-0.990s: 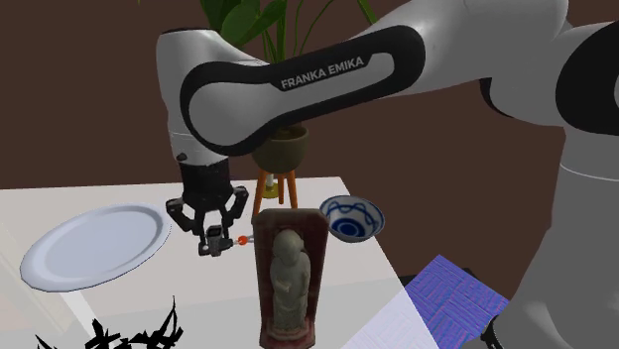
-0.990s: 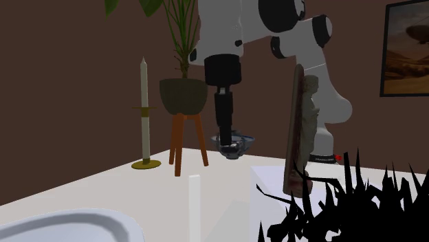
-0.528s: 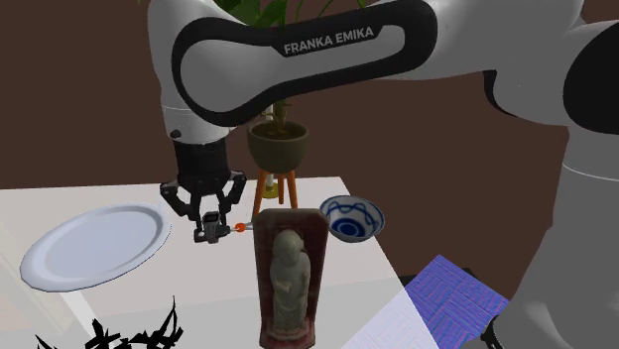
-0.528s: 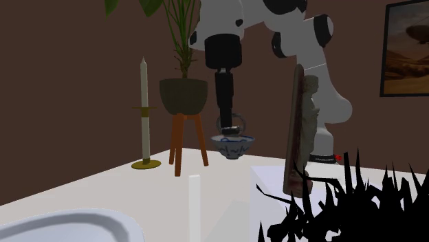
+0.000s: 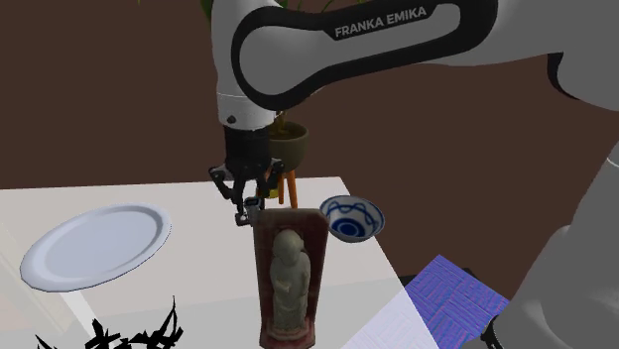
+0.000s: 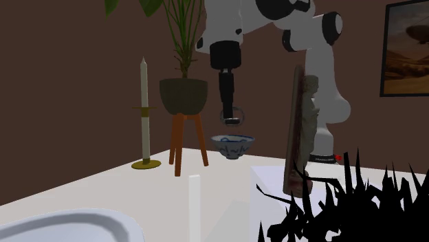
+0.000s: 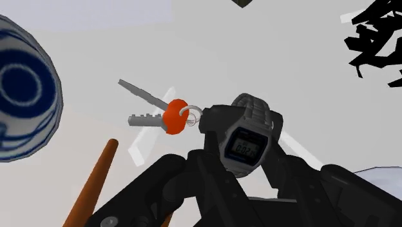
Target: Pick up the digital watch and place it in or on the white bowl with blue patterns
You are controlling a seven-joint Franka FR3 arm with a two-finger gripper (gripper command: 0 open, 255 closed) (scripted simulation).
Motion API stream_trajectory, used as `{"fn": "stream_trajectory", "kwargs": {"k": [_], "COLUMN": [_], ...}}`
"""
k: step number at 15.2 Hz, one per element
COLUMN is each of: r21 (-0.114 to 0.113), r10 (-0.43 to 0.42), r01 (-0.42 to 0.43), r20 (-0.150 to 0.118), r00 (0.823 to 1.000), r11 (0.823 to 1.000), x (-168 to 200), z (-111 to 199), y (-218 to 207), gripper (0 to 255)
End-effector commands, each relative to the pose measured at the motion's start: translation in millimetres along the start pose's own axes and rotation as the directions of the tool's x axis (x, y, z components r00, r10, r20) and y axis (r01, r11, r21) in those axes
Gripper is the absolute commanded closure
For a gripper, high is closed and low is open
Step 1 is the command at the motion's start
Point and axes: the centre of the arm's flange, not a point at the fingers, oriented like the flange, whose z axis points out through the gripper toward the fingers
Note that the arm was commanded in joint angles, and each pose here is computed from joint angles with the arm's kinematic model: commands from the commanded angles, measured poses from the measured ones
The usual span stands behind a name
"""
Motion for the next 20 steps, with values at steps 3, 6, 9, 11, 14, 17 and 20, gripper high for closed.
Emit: {"fn": "stream_trajectory", "kwargs": {"k": [3, 6, 9, 11, 14, 17, 20], "r21": [0.001, 0.001, 0.001, 0.001, 0.001, 0.001, 0.001], "r10": [0.0, 0.0, 0.0, 0.0, 0.0, 0.0, 0.0], "r01": [0.0, 0.0, 0.0, 0.0, 0.0, 0.0, 0.0], "r20": [0.0, 0.0, 0.0, 0.0, 0.0, 0.0, 0.0], "r00": [1.0, 1.0, 1.0, 1.0, 1.0, 1.0, 1.0], "r11": [1.0, 1.0, 1.0, 1.0, 1.0, 1.0, 1.0], "x": [0, -1, -1, -1, -2, -2, -2], "z": [-3, -6, -8, -10, -13, -16, -12], "y": [57, 96, 136, 162, 202, 241, 269], "gripper": [255, 255, 255, 255, 255, 255, 255]}}
